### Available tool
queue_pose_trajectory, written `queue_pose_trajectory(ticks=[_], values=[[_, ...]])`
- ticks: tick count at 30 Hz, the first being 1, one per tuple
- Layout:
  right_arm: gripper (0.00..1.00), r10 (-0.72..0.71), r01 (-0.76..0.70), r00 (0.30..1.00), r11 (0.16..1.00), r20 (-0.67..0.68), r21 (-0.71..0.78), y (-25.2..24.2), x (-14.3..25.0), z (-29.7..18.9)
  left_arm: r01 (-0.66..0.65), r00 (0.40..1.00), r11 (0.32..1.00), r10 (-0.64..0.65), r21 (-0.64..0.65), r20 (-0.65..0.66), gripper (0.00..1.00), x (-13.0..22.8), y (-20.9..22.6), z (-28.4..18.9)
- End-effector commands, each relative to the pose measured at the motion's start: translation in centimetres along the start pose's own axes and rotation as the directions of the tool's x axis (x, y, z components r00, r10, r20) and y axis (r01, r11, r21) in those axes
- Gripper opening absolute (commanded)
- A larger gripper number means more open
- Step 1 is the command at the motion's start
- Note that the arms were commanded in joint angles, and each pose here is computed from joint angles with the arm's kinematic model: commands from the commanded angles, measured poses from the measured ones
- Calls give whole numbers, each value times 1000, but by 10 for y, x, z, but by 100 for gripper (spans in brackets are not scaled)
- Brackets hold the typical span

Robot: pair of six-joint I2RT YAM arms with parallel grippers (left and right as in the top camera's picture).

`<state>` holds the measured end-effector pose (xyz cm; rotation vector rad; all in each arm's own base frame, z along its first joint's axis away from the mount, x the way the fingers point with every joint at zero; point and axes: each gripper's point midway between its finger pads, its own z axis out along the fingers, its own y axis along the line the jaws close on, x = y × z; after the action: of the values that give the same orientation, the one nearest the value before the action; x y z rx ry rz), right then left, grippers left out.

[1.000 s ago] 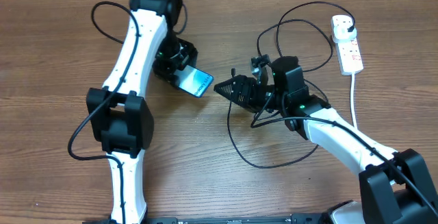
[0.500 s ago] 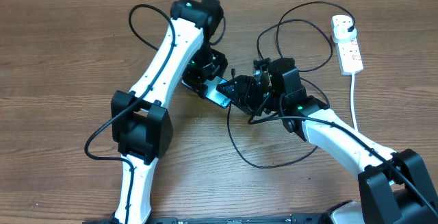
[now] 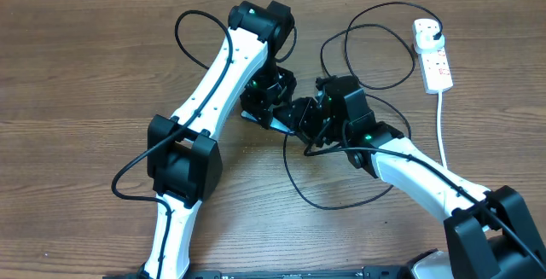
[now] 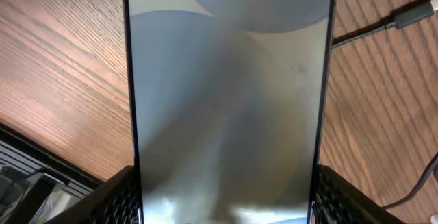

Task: Plug charger to phone and switch on socket
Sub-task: 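Move the right gripper to the phone and grasp its edge, then open the left gripper, releasing the phone to the right gripper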

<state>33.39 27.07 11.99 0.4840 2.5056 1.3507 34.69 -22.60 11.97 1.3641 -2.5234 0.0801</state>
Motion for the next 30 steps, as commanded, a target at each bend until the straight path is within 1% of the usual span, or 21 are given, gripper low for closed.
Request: queue_pose_trajectory(ticks=[1, 5, 13, 15, 22, 25, 30], values=[[33, -16, 16, 999, 1000, 38, -5, 9, -8, 1, 5, 1000, 1000, -4, 24, -30, 4, 13, -3, -7], [28, -15, 16, 999, 1000, 38, -5, 9, -8, 1, 6, 1000, 1000, -5, 25, -29, 5, 13, -3, -7], [26, -16, 16, 999, 1000, 39, -5, 9, -8, 1, 2, 1000, 1000, -1, 25, -26, 4, 12, -3, -7], [24, -16, 16, 999, 1000, 38, -5, 9, -8, 1, 2, 1000, 1000, -1, 24, -26, 4, 12, -3, -7], [22, -16, 16, 999, 1000, 38, -5, 9, -8, 1, 2, 1000, 1000, -1, 24, -26, 4, 12, -3, -7], [19, -16, 16, 999, 1000, 38, -5, 9, -8, 1, 2, 1000, 1000, -1, 24, -26, 4, 12, -3, -7], [19, -16, 16, 999, 1000, 38, -5, 9, -8, 1, -6, 1000, 1000, 6, 24, -26, 5, 12, -3, -7]])
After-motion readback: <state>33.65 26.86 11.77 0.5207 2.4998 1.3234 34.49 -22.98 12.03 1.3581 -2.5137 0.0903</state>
